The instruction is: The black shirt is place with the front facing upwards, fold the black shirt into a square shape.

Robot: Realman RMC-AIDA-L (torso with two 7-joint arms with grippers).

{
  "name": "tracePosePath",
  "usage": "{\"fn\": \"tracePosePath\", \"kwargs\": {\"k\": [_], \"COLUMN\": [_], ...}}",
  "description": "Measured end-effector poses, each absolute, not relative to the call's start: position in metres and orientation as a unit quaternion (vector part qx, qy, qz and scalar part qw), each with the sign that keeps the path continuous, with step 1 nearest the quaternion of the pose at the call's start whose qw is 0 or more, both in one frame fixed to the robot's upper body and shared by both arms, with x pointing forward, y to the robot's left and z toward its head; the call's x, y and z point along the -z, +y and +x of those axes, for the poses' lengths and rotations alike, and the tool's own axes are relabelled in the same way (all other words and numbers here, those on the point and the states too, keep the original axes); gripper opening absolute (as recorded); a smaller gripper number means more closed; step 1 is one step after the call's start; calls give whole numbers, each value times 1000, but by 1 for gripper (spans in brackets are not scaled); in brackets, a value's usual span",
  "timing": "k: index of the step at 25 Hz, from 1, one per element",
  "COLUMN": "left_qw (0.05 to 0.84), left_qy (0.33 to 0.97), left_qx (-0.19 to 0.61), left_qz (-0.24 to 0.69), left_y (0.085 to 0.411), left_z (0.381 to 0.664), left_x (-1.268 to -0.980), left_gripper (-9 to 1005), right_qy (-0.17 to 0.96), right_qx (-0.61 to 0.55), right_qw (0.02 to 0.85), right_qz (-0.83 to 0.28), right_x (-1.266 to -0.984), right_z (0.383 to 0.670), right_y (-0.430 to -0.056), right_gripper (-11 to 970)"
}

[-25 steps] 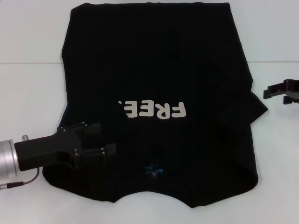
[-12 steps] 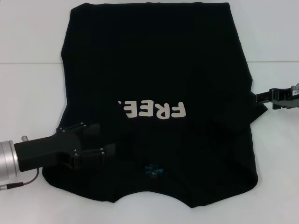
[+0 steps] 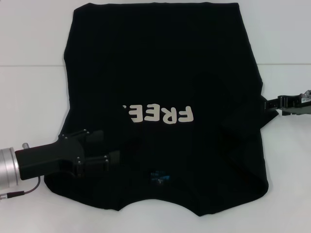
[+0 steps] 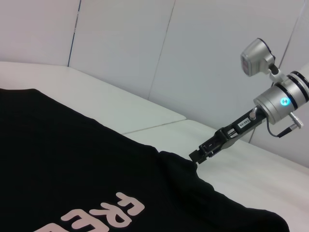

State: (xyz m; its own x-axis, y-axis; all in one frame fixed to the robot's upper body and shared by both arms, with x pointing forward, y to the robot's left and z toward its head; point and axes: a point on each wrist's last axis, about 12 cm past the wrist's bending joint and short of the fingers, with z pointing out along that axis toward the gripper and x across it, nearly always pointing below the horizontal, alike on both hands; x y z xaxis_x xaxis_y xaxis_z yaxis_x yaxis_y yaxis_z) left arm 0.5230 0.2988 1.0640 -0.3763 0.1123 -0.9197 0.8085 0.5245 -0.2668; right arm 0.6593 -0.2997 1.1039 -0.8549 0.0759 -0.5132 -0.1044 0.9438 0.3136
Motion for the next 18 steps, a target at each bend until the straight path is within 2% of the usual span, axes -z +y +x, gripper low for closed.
{"fn": "tracePosePath", "kwargs": {"k": [18], "left_qw": [463], "left_qy": [741], "left_qx": [373], "left_qz": [311], "left_y": [298], "left_z": [524], "left_x": [-1064], "left_gripper": [877], "right_qy": [946], "right_qx": [-169], "right_qw": [275], "right_qz": [-20], "right_x": [-1099], "right_z": [660], "right_y": [-287], "right_gripper": [734]}}
